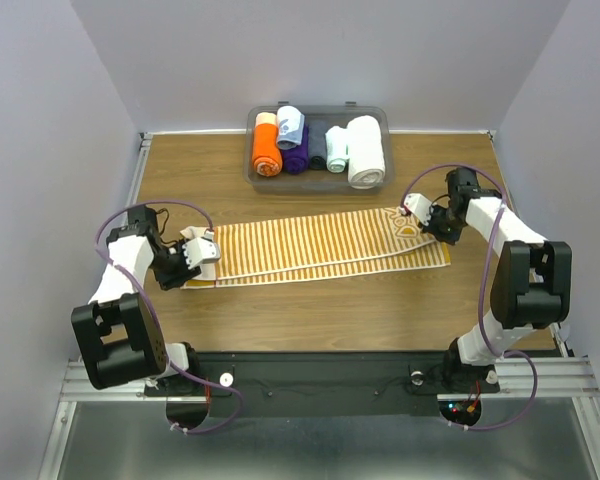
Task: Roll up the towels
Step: Fold the towel
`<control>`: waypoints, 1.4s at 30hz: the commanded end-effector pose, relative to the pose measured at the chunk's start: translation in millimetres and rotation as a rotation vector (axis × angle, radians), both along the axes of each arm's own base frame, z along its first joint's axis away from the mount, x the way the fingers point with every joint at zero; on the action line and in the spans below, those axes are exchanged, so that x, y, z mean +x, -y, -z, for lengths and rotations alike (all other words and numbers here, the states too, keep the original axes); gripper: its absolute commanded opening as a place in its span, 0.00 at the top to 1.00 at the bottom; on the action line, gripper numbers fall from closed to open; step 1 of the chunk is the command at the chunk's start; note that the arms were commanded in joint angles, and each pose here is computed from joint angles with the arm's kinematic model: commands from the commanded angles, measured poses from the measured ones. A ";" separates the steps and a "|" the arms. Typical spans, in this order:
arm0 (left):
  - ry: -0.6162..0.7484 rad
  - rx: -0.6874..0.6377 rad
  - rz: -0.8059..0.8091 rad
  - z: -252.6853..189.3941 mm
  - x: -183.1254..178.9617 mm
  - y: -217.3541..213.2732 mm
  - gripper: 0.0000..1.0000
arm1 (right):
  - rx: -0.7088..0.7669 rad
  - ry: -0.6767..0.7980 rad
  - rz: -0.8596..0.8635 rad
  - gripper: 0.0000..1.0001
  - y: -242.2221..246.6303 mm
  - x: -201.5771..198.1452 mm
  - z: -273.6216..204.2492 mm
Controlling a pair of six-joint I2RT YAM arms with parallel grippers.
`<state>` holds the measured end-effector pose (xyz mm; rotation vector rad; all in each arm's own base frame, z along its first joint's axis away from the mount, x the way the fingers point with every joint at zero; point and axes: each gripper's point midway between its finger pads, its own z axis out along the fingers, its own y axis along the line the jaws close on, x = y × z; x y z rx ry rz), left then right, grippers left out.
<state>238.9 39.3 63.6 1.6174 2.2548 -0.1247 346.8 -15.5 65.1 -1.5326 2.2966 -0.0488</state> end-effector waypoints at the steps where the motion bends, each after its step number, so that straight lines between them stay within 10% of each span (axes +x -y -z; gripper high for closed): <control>1: -0.015 -0.009 0.102 2.3 -11.4 5.6 0.48 | 0.002 0.027 0.004 0.99 -2.9 12.9 -11.9; 32: -0.036 -0.074 0.107 41.4 16.5 16.7 0.56 | 0.002 -0.007 0.015 0.99 -2.3 10.3 -4.0; 42: -0.004 -0.083 0.076 16.7 26.1 17.3 1.00 | -0.005 -0.003 0.013 0.99 -1.1 11.0 -5.5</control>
